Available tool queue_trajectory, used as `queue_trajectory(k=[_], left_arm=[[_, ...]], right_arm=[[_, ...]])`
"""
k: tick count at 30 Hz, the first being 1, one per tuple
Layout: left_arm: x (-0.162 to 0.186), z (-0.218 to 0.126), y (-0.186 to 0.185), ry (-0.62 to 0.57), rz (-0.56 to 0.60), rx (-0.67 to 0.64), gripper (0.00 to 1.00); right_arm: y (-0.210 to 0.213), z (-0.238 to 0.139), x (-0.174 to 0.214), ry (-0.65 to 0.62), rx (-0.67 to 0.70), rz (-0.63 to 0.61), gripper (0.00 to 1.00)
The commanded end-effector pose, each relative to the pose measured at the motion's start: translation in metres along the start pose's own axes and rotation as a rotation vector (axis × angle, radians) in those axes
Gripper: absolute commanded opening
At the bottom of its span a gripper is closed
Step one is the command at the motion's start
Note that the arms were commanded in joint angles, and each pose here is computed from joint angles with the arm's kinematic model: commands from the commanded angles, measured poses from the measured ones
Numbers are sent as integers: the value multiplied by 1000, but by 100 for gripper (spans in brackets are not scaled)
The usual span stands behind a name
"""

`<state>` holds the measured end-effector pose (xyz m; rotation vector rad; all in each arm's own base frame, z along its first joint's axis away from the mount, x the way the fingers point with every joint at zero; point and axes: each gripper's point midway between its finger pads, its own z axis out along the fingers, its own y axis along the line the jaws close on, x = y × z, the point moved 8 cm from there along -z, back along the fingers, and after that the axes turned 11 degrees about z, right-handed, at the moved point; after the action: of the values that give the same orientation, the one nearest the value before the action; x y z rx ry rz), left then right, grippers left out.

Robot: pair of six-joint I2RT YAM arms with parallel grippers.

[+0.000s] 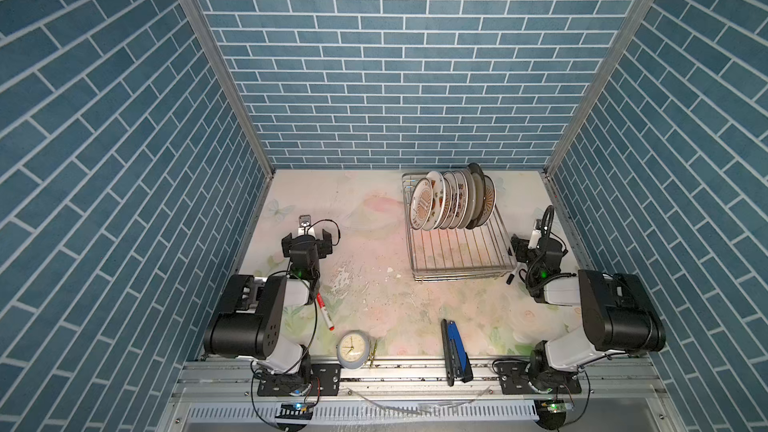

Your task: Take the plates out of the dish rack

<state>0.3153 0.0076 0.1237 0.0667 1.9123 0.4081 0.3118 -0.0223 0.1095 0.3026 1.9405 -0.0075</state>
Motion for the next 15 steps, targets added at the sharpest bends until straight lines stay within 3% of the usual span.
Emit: queue_trajectory(k=[1,15], left_arm=[[0,0,-1,-6,3,0,100],[0,0,-1,-6,3,0,100]], right_arm=[[5,4,-10,-20,-39,14,99],[5,4,-10,-17,-39,11,99]])
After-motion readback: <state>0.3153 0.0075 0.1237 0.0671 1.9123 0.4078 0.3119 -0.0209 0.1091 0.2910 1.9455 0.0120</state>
